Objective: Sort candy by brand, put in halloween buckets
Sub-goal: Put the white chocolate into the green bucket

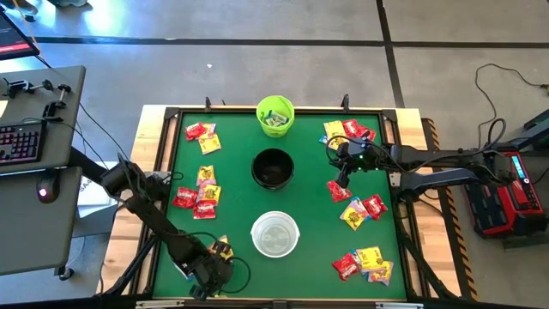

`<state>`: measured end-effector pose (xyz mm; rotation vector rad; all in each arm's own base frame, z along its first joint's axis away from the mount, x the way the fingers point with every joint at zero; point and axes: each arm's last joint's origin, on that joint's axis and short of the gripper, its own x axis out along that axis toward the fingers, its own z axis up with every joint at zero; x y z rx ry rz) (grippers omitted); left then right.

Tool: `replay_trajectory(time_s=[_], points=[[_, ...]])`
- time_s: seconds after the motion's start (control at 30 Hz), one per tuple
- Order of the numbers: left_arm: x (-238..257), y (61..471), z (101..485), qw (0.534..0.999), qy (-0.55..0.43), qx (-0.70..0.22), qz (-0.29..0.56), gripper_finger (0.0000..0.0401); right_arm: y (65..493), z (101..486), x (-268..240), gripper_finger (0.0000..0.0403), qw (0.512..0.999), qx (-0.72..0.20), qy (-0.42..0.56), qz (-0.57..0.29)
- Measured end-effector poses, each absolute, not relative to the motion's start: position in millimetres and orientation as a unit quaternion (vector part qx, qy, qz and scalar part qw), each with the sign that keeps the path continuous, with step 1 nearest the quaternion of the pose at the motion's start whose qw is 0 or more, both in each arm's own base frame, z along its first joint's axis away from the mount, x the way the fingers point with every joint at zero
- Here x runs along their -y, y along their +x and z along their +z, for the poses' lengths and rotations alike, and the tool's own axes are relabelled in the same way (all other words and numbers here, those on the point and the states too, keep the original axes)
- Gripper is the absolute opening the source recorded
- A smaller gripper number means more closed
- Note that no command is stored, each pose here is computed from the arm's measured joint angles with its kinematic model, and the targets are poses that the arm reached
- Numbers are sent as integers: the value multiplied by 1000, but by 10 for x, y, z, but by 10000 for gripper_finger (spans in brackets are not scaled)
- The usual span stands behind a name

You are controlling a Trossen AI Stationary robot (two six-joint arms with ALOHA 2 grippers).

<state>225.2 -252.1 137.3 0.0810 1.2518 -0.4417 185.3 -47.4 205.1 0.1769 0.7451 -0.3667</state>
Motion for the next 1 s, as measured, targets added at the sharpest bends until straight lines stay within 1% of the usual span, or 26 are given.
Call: replay_trajectory(time_s=[0.37, 0.47, 0.7, 0.8, 1.0], points=[[2530, 2245, 1362, 785, 41, -582, -209, 143, 1853, 2051, 474, 0, 911, -362, 85, -178], [2522, 2238, 1357, 781, 53, -584, -213, 126, 1853, 2051, 474, 0, 911, -362, 85, -178], [2519, 2226, 1348, 775, 62, -588, -223, 70, 1853, 2051, 474, 0, 911, -361, 86, -178], [2516, 2226, 1348, 775, 63, -588, -223, 60, 1853, 2051, 474, 0, 911, -361, 86, -178], [2473, 2226, 1429, 776, 56, -587, -225, 52, 1853, 2051, 474, 0, 911, -361, 86, -178]])
